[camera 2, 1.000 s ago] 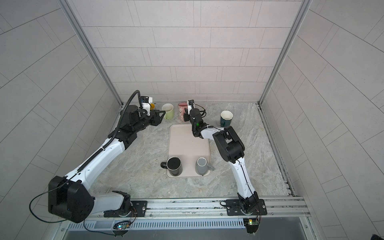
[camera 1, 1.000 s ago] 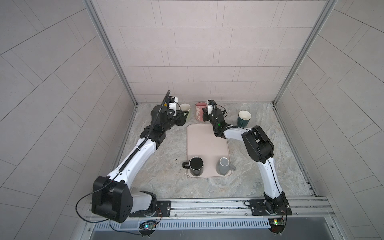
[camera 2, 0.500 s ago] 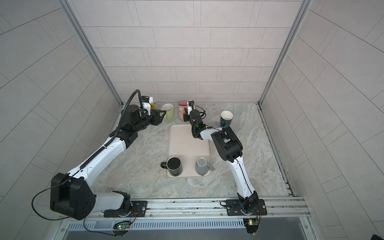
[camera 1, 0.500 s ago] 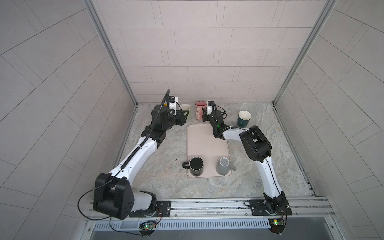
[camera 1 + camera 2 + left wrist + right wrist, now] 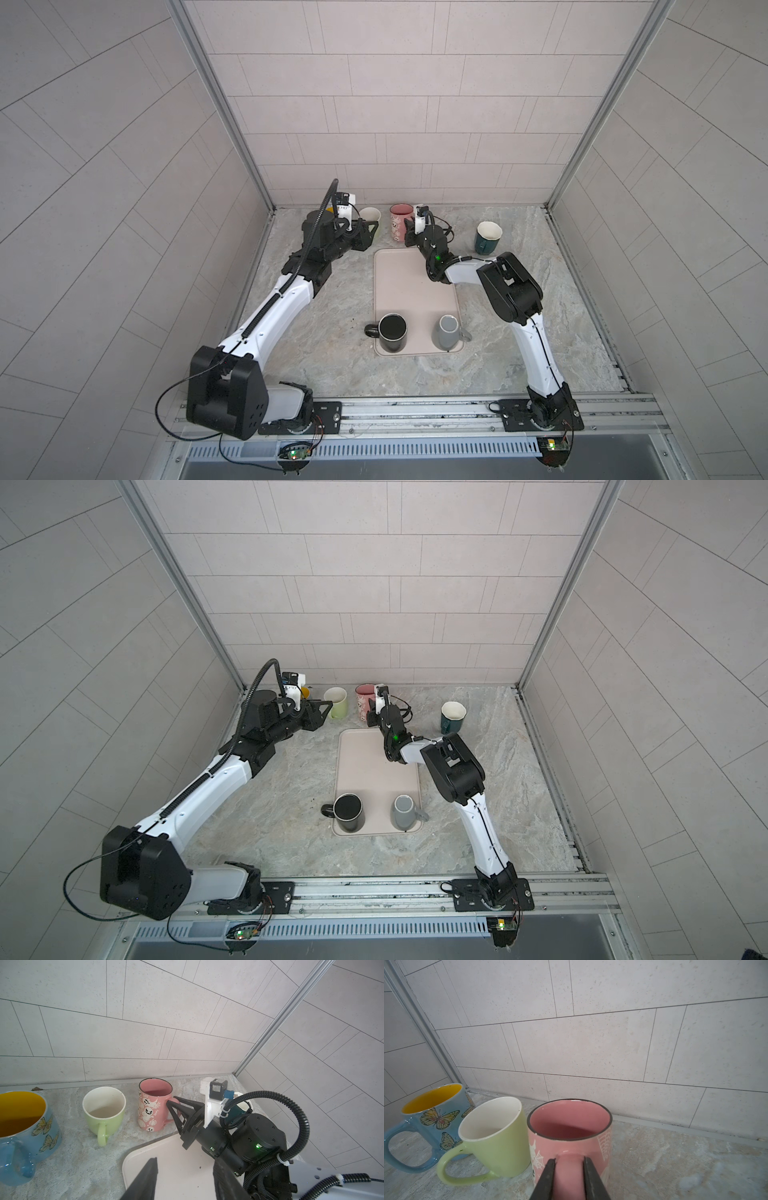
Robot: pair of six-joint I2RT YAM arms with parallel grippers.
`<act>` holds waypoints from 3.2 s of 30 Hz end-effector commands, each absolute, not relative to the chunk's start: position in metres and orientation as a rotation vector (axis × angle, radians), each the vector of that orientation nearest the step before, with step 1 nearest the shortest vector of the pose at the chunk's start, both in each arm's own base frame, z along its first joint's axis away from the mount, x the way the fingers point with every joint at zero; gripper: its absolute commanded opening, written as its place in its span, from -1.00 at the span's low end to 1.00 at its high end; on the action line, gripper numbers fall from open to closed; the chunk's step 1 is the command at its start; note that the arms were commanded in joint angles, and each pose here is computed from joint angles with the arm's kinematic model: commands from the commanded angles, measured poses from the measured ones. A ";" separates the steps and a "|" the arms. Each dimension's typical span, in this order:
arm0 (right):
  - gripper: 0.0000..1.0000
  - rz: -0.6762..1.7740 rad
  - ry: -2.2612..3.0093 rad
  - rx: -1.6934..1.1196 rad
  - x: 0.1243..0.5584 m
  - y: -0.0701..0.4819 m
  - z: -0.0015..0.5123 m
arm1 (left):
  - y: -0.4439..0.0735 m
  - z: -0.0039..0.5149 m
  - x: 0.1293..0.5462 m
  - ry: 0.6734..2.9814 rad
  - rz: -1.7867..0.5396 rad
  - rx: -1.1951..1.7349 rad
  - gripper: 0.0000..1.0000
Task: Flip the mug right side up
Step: 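Lower the pink mug upright beside the light green mug with the right gripper, then open the right gripper and withdraw it while the left gripper moves toward the tray, then lower the left gripper onto the upside-down black mug and grasp it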
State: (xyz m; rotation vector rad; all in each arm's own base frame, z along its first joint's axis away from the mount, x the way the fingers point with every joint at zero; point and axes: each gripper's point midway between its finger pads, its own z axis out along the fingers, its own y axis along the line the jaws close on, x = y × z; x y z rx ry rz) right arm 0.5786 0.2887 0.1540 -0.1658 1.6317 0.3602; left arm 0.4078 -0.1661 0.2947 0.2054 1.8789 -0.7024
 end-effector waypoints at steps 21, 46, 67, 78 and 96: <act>0.03 0.397 1.598 -0.115 0.544 0.275 0.184 | -0.157 0.322 0.386 1.810 -0.705 0.195 0.13; 0.26 0.374 1.935 -0.100 0.391 0.190 0.254 | -0.129 0.220 0.299 2.513 -0.962 -0.381 0.47; 0.27 0.359 1.964 -0.094 0.340 0.160 0.257 | -0.137 0.160 0.232 2.610 -1.286 -1.271 0.46; 0.27 0.347 1.993 -0.102 0.342 0.160 0.242 | -0.127 0.145 0.216 2.600 -1.147 -1.601 0.43; 0.27 0.355 2.030 -0.082 0.347 0.162 0.223 | -0.142 0.116 0.207 2.658 -0.986 -1.876 0.43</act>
